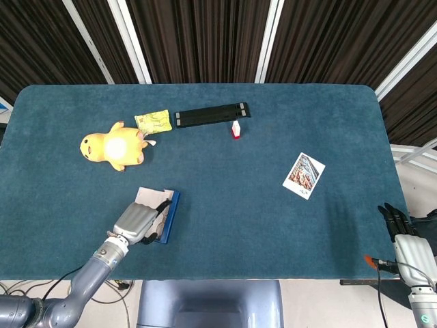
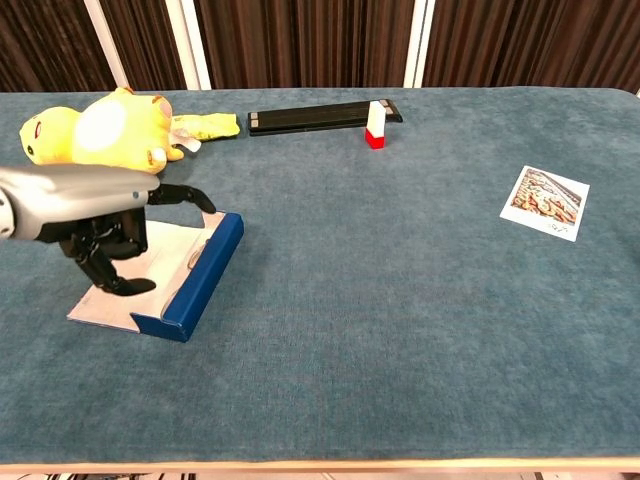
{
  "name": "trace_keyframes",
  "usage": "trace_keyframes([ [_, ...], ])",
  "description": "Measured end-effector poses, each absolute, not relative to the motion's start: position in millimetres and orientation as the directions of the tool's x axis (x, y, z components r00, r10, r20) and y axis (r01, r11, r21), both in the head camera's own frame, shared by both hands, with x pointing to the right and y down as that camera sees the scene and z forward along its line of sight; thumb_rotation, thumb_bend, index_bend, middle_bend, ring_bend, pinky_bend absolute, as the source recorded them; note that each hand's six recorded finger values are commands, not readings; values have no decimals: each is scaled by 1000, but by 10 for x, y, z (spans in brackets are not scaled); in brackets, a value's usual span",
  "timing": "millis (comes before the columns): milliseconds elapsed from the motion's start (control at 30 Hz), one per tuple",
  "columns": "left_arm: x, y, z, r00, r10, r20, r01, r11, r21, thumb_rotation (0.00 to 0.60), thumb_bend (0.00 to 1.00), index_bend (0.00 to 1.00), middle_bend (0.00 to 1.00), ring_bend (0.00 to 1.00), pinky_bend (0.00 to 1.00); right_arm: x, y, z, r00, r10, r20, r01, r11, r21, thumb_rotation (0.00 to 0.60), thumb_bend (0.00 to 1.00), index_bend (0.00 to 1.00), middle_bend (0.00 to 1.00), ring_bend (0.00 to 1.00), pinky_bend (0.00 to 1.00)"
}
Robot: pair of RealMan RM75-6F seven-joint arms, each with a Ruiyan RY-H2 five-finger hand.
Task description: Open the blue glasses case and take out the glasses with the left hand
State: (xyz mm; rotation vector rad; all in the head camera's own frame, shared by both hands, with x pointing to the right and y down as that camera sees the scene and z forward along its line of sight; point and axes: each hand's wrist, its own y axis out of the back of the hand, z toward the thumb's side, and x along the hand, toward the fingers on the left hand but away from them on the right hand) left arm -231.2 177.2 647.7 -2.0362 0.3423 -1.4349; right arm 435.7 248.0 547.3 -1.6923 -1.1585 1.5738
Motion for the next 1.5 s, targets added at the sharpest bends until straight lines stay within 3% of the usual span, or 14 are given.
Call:
trace_keyframes([
  [367, -2138, 1419, 6671, 313, -474, 823, 419, -709, -567, 600, 515, 53, 952, 816, 911, 4372, 2476, 5483, -68, 859, -507, 227, -482, -846, 600, 129, 0, 0, 0, 199],
  [800, -1868, 1397, 6799, 352, -475, 806, 446, -672, -591, 600, 524, 46, 953, 816, 911, 4373, 2476, 5483, -68, 856, -512, 232, -485, -843, 600, 129, 0, 0, 0, 199],
  [1067, -1848, 1512, 6881, 349, -441, 826, 474, -678, -562, 600, 526, 46, 953, 816, 911, 4374, 2479, 5481, -69, 856, -512, 231, -486, -843, 600, 129, 0, 0, 0, 199],
  [1500, -2213, 1394, 6784, 274, -470, 839, 491, -682, -542, 600, 539, 173, 959, 820, 911, 4371, 2482, 5482, -68, 855, -514, 231, -487, -842, 600, 128, 0, 0, 0, 199],
])
